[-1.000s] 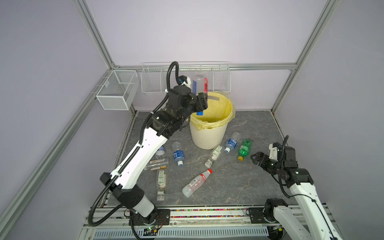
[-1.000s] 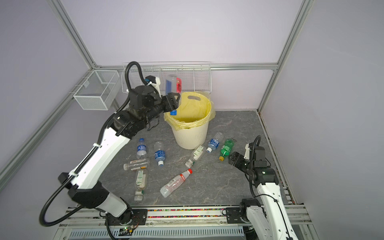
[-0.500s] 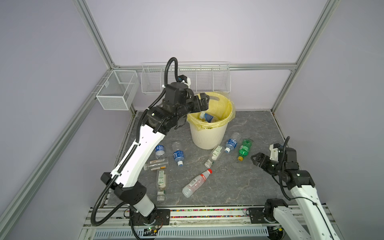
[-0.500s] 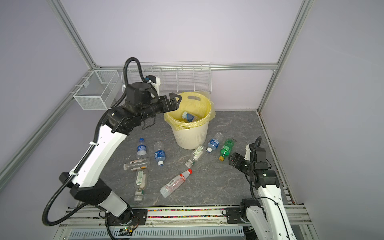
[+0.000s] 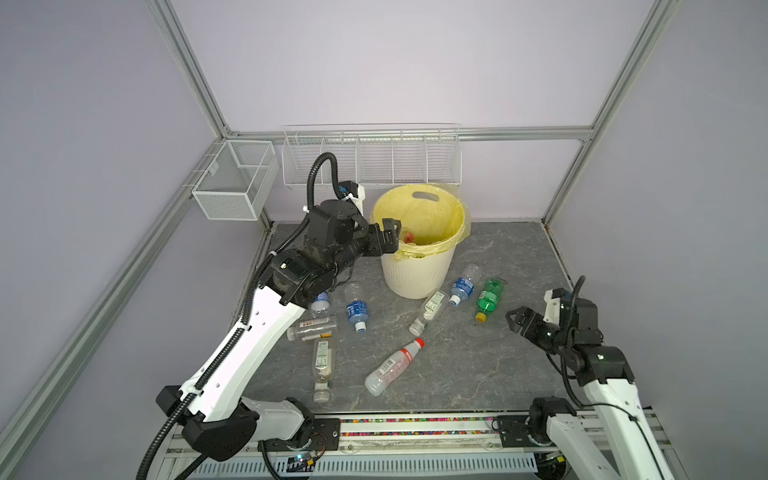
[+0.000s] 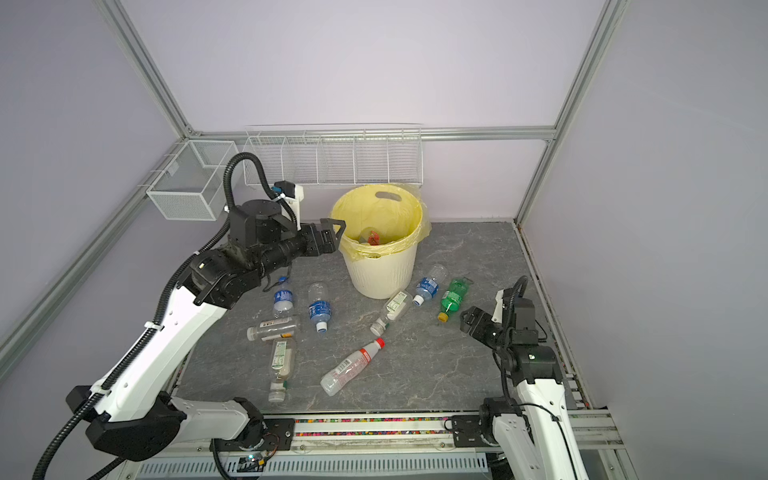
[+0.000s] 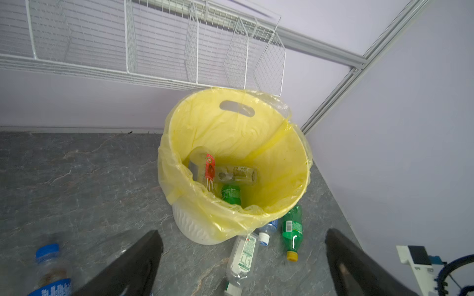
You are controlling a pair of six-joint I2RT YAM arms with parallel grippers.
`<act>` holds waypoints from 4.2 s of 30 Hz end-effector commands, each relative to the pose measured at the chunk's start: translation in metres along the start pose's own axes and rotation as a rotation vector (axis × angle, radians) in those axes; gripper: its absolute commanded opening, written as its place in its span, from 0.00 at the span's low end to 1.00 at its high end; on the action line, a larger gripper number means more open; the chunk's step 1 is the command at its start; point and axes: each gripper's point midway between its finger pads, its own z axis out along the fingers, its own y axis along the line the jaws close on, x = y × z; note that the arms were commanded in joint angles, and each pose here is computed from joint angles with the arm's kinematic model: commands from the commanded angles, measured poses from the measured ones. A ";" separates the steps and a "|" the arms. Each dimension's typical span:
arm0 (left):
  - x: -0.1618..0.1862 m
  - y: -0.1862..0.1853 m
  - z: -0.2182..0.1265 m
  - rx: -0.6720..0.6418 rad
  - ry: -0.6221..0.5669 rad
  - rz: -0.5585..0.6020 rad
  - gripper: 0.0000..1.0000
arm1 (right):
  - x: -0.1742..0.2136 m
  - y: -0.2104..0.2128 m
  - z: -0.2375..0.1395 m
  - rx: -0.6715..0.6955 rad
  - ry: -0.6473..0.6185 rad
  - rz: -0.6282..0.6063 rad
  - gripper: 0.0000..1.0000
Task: Throw the plastic bottles in the bin
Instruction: 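Withdraw the left gripper from the bin down toward the table, then lower the left gripper onto the red-capped white bottle, then close the left gripper on the white bottle and tilt it upright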
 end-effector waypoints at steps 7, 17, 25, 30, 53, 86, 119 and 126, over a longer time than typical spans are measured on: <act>0.024 0.019 -0.016 -0.027 0.007 0.005 0.99 | -0.001 -0.009 -0.004 0.055 -0.005 0.014 0.89; 0.070 0.036 -0.010 -0.048 0.086 -0.032 0.99 | 0.006 -0.004 0.011 0.005 0.038 0.056 0.89; 0.110 0.043 -0.004 -0.023 0.166 -0.036 0.99 | 0.009 -0.001 0.019 -0.022 0.051 0.085 0.89; 0.148 0.046 0.002 0.009 0.264 -0.038 0.99 | 0.009 0.000 0.021 -0.028 0.050 0.087 0.89; 0.278 0.052 -0.014 0.003 0.508 -0.028 0.99 | 0.019 -0.001 0.033 0.000 0.087 0.058 0.89; 0.372 0.033 0.025 -0.044 0.859 0.121 0.86 | 0.032 -0.004 0.049 -0.011 0.147 0.034 0.89; 0.406 0.042 0.031 -0.145 0.932 0.258 0.57 | 0.036 -0.006 0.050 -0.011 0.147 0.037 0.89; 0.398 0.038 0.028 -0.131 0.920 0.255 0.55 | 0.037 -0.006 0.048 -0.012 0.145 0.035 0.89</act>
